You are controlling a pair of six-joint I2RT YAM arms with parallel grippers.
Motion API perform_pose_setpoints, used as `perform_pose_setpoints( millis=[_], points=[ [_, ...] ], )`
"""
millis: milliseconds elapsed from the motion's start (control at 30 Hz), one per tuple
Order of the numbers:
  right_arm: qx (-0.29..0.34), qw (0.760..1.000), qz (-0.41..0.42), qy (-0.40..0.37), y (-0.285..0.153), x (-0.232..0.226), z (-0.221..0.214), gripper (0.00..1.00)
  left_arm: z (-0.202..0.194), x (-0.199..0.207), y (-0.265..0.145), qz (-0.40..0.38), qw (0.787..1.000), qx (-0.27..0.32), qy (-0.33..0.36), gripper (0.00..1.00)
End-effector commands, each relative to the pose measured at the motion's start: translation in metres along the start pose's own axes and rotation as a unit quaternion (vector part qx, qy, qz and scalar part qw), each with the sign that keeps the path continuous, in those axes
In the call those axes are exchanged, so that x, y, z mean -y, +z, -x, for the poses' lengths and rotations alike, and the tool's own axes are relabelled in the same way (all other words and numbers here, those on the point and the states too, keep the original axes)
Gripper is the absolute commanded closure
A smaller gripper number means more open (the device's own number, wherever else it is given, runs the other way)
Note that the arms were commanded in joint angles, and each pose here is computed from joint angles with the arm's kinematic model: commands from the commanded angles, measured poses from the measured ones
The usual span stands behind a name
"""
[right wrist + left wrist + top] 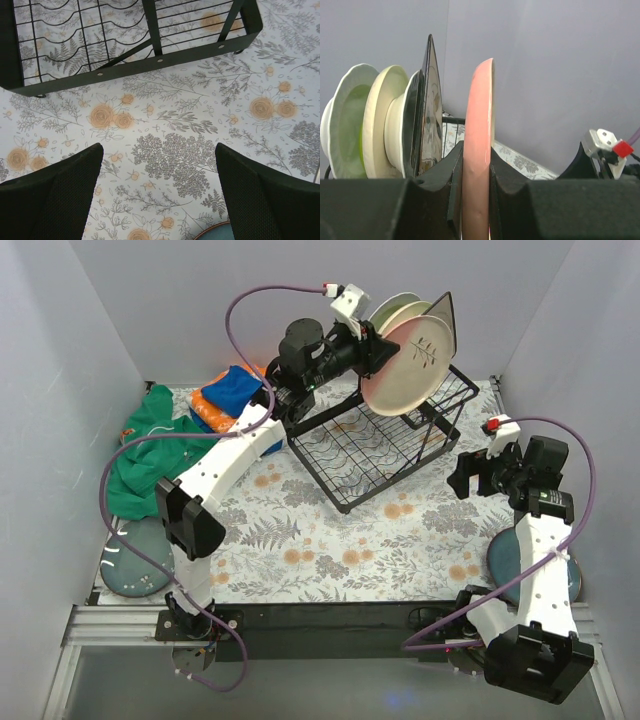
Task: Load the plates into the dish rack
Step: Insert the plate into the dish rack
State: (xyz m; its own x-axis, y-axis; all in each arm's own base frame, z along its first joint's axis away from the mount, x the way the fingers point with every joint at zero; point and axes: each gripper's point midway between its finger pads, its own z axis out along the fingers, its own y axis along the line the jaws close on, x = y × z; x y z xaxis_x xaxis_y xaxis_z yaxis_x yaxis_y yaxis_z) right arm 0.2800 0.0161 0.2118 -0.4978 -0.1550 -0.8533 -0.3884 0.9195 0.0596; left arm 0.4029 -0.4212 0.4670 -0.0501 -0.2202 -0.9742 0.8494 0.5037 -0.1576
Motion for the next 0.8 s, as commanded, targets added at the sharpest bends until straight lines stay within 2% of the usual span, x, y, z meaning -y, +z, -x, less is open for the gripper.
perform_pose_setpoints(
  millis=[0,33,300,500,767],
  points=[
    [0.018,0.999,0.034,-0.013,0.009,-0.007,0.000,0.03,0.092,0.021,-0.004,-0.033,0.990,0.132,0.031,1.00],
    [0.017,0.999,0.036,-0.010,0.010,-0.007,-0.002,0.03,0.101,0.022,-0.003,-0.035,0.988,0.143,0.035,1.00],
    [0.012,0.998,0.065,-0.003,0.022,-0.013,-0.022,0.03,0.089,0.011,0.020,-0.039,0.986,0.159,0.044,1.00],
    [0.008,0.996,0.091,0.002,0.029,-0.020,-0.038,0.03,0.097,0.007,0.026,-0.036,0.981,0.182,0.056,1.00],
    [0.004,0.992,0.123,0.005,0.035,-0.028,-0.056,0.03,0.087,-0.008,0.039,-0.015,0.977,0.195,0.081,1.00]
  ],
)
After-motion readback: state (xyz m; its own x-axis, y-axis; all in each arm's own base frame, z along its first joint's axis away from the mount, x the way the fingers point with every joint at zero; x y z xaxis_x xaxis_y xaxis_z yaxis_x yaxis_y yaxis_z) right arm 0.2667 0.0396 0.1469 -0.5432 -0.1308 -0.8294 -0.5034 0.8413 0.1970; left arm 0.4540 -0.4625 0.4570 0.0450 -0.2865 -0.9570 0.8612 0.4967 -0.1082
